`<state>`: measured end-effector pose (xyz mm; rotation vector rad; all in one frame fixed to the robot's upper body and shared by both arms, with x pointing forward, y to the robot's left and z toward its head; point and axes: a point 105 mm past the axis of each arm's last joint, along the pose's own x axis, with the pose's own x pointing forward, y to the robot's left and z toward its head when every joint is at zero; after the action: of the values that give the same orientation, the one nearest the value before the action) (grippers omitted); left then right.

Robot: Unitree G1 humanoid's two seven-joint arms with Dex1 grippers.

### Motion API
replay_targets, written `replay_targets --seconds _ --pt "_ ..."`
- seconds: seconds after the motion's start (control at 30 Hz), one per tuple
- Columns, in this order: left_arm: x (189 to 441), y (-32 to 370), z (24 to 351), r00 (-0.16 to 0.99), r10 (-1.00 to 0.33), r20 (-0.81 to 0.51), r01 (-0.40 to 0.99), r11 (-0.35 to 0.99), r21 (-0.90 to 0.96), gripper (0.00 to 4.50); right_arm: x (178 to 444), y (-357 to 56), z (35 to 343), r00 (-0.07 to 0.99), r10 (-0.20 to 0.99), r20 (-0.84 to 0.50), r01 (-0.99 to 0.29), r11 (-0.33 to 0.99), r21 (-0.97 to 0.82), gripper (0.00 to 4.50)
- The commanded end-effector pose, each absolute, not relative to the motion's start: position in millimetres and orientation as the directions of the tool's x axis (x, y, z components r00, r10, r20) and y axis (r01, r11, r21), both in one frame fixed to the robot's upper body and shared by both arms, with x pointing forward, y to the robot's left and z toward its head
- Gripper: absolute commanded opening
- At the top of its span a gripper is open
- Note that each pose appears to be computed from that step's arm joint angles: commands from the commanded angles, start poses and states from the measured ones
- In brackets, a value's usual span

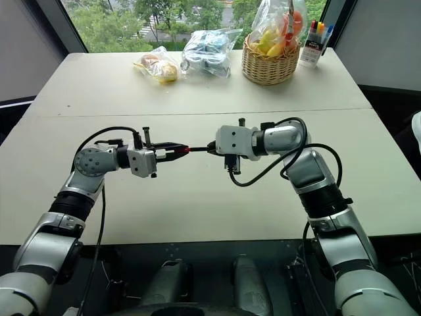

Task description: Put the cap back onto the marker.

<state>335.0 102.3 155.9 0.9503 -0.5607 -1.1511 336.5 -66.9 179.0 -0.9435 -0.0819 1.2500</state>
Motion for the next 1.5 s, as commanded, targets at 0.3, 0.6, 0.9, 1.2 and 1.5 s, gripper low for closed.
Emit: replay_targets --seconds 0.3,0.6,0.9,1.2,1.5 --pt "313.6 71.9 169.1 0.257 -0.966 0.040 0.522 0.173 0.835 0.00 309.7 -29.8 201.7 0.251 0.910 -0.330 -0.719 -0.053 -0.693 0.06" --pt "312.1 66.7 164.4 0.216 -0.975 -0.045 0.530 0.078 0.845 0.00 303.0 -28.1 197.0 0.217 0.905 -0.366 -0.713 -0.108 -0.692 0.06" --pt "315.0 61.5 169.7 0.250 -0.968 -0.011 0.511 0.122 0.851 0.00 301.4 -23.8 198.6 0.216 0.910 -0.354 -0.724 -0.094 -0.683 0.06" --pt "306.6 51.4 169.8 0.196 -0.981 -0.005 0.528 0.101 0.844 0.00 297.5 -19.5 197.6 0.192 0.913 -0.361 -0.726 -0.115 -0.678 0.06" --pt "307.2 41.3 184.4 0.154 -0.987 0.052 0.520 0.126 0.845 0.00 295.3 -16.4 198.7 0.172 0.914 -0.366 -0.718 -0.138 -0.682 0.06"
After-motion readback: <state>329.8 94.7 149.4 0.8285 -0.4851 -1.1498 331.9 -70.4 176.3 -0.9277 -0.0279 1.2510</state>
